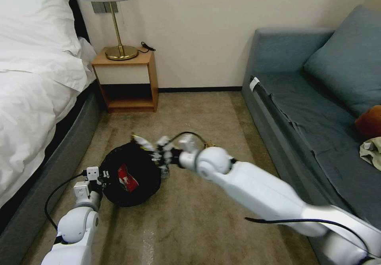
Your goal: Pick up the trash bin, then pick up the garbage on the floor and place it into the trash bin.
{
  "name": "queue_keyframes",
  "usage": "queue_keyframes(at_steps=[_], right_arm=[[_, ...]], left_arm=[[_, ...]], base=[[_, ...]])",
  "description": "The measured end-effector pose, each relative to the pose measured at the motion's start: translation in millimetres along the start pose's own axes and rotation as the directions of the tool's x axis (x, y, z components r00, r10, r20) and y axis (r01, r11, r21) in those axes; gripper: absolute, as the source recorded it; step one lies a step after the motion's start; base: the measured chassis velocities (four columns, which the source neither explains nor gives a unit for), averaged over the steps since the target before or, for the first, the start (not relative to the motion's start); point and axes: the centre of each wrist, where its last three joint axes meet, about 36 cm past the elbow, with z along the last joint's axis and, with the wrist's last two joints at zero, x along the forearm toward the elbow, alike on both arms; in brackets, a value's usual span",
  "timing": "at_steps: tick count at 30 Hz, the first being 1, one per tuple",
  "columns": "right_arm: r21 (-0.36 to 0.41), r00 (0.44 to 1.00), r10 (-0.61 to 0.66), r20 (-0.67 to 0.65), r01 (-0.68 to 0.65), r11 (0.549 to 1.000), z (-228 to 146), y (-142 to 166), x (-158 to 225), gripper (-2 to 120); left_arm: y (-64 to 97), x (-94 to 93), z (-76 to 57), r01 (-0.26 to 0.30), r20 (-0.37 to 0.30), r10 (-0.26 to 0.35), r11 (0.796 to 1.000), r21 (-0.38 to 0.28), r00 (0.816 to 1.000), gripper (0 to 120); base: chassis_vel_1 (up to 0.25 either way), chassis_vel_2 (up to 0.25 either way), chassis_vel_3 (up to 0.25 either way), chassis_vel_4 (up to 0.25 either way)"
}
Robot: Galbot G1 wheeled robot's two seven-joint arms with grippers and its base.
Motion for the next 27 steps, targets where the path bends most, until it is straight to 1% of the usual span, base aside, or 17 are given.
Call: queue_keyframes(at_steps=[3, 5, 8, 10, 11, 12, 14, 15, 16, 18, 19, 20, 22, 23, 25, 26, 27], right_arm=[[0.0, 1.0, 0.007, -0.012, -0.007, 1.0, 9, 5, -14, 0], [0.0, 1.0, 0.007, -0.012, -0.007, 1.0, 9, 5, -14, 0], [0.0, 0.999, 0.019, -0.05, -0.019, 1.0, 33, 14, -29, 0], [0.001, 0.998, 0.022, -0.059, -0.022, 1.0, 37, 17, -31, 1], [0.001, 0.998, 0.021, -0.063, -0.021, 1.0, 40, 19, -33, 5], [0.001, 0.998, 0.021, -0.063, -0.021, 1.0, 40, 19, -33, 5], [0.003, 0.997, 0.018, -0.073, -0.018, 1.0, 44, 23, -37, 17], [0.003, 0.997, 0.018, -0.073, -0.018, 1.0, 44, 23, -37, 17], [0.006, 0.997, 0.019, -0.076, -0.019, 1.0, 46, 24, -40, 23], [0.008, 0.997, 0.022, -0.078, -0.022, 1.0, 47, 24, -42, 27], [0.009, 0.997, 0.027, -0.079, -0.026, 1.0, 48, 22, -43, 33], [0.009, 0.997, 0.027, -0.079, -0.026, 1.0, 48, 22, -43, 33], [0.013, 0.996, 0.037, -0.075, -0.036, 0.999, 45, 18, -45, 45], [0.013, 0.996, 0.037, -0.075, -0.036, 0.999, 45, 18, -45, 45], [0.016, 0.997, 0.043, -0.069, -0.042, 0.999, 42, 15, -44, 55], [0.016, 0.997, 0.043, -0.069, -0.042, 0.999, 42, 15, -44, 55], [0.016, 0.997, 0.046, -0.067, -0.045, 0.999, 41, 14, -44, 60]], left_arm=[[4.5, 2.1, -0.5, 0.002, -0.001, -0.002, 1.0, -0.005, 1.0, 2], [4.5, 2.1, -0.5, 0.002, -0.001, -0.002, 1.0, -0.005, 1.0, 2], [10.6, 4.2, -3.3, 0.002, 0.0, -0.002, 1.0, -0.008, 1.0, 2], [12.2, 3.3, -3.8, 0.003, 0.0, -0.003, 1.0, -0.009, 1.0, 2], [13.1, 2.3, -4.2, 0.004, 0.0, -0.004, 1.0, -0.009, 1.0, 2], [13.1, 2.3, -4.2, 0.004, 0.0, -0.004, 1.0, -0.009, 1.0, 2], [13.6, 0.3, -5.1, 0.003, 0.002, -0.003, 1.0, -0.008, 1.0, 2], [13.6, 0.3, -5.1, 0.003, 0.002, -0.003, 1.0, -0.008, 1.0, 2], [12.9, -0.8, -6.0, 0.0, 0.004, 0.0, 1.0, -0.008, 1.0, 2], [12.7, -1.5, -6.7, 0.0, 0.006, 0.0, 1.0, -0.008, 1.0, 2], [12.7, -2.1, -7.8, -0.001, 0.008, 0.001, 1.0, -0.009, 1.0, 2], [12.7, -2.1, -7.8, -0.001, 0.008, 0.001, 1.0, -0.009, 1.0, 2], [13.7, -2.7, -10.1, -0.002, 0.01, 0.002, 1.0, -0.011, 1.0, 2], [13.7, -2.7, -10.1, -0.002, 0.01, 0.002, 1.0, -0.011, 1.0, 2], [14.2, -2.5, -11.8, -0.002, 0.012, 0.003, 1.0, -0.013, 1.0, 2], [14.2, -2.5, -11.8, -0.002, 0.012, 0.003, 1.0, -0.013, 1.0, 2], [14.2, -2.4, -12.3, -0.002, 0.012, 0.003, 1.0, -0.013, 1.0, 2]], base=[[0.0, 0.0, 0.0, 0.0], [0.0, 0.0, 0.0, 0.0], [0.0, 0.0, 0.0, 0.0], [0.0, 0.0, 0.0, 0.0], [0.0, 0.0, 0.0, 0.0], [0.0, 0.0, 0.0, 0.0], [0.0, 0.0, 0.0, 0.0], [0.0, 0.0, 0.0, 0.0], [0.0, 0.0, 0.0, 0.0], [0.0, 0.0, 0.0, 0.0], [0.0, 0.0, 0.0, 0.0], [0.0, 0.0, 0.0, 0.0], [0.0, 0.0, 0.0, 0.0], [0.0, 0.0, 0.0, 0.0], [0.0, 0.0, 0.0, 0.0], [0.0, 0.0, 0.0, 0.0], [0.0, 0.0, 0.0, 0.0]])
